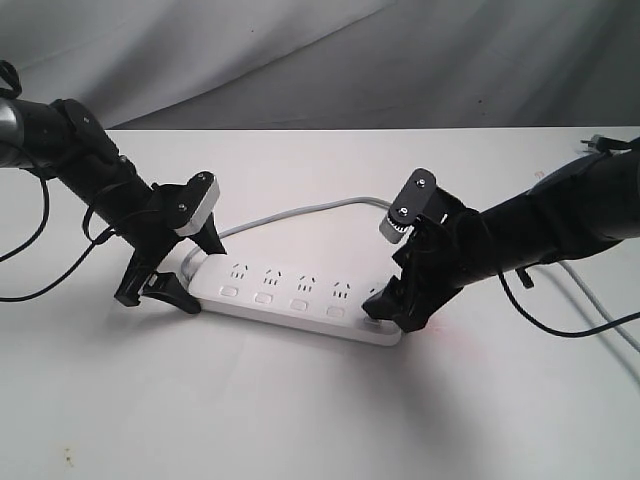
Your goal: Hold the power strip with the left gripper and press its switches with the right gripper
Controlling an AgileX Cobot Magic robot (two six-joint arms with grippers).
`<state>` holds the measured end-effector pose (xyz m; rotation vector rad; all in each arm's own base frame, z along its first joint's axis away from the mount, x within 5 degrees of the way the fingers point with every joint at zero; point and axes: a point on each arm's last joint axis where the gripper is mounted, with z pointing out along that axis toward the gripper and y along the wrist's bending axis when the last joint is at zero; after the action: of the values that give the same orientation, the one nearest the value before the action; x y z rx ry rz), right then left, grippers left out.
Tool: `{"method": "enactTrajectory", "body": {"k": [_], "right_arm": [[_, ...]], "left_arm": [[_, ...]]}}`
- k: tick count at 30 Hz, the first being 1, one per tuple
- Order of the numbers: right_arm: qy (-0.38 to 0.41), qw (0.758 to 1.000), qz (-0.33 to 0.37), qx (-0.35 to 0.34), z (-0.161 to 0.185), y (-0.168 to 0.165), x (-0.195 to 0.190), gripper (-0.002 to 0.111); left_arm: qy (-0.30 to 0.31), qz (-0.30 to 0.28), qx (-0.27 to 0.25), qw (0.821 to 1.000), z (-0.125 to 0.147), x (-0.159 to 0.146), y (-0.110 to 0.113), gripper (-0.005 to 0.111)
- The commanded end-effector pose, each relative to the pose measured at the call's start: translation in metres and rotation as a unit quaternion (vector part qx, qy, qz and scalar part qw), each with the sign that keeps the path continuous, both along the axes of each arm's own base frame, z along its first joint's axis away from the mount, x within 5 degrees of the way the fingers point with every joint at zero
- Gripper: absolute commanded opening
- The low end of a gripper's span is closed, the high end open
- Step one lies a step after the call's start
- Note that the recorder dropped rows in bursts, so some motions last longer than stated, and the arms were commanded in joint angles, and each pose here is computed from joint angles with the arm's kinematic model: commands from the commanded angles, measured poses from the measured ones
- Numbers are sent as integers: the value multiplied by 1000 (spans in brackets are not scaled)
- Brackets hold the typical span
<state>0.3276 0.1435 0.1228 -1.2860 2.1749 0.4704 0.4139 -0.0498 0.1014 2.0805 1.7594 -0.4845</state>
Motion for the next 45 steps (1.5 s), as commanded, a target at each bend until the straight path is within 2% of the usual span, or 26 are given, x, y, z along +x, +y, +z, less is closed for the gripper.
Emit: {"method": "enactTrajectory", "body": {"k": [1,23,31,38,45], "right_arm": [[-8,1000,2,-8,0,-3,1,76],[18,999,5,-38,-28,-6,1,76],[35,997,4,-76,-32,-13,-1,76],[39,996,-2,-76,-32,-13,-1,76],[15,998,-12,-61,-12,-12,0,76]], "left_arm": [[7,-8,0,1000,-2,-2,-1,32],[7,-8,0,1000,-2,-2,-1,32],[7,-8,0,1000,-2,-2,-1,32],[5,-7,1,1000,-2,-1,-1,32],[5,-7,1,1000,-2,-1,-1,32]]}}
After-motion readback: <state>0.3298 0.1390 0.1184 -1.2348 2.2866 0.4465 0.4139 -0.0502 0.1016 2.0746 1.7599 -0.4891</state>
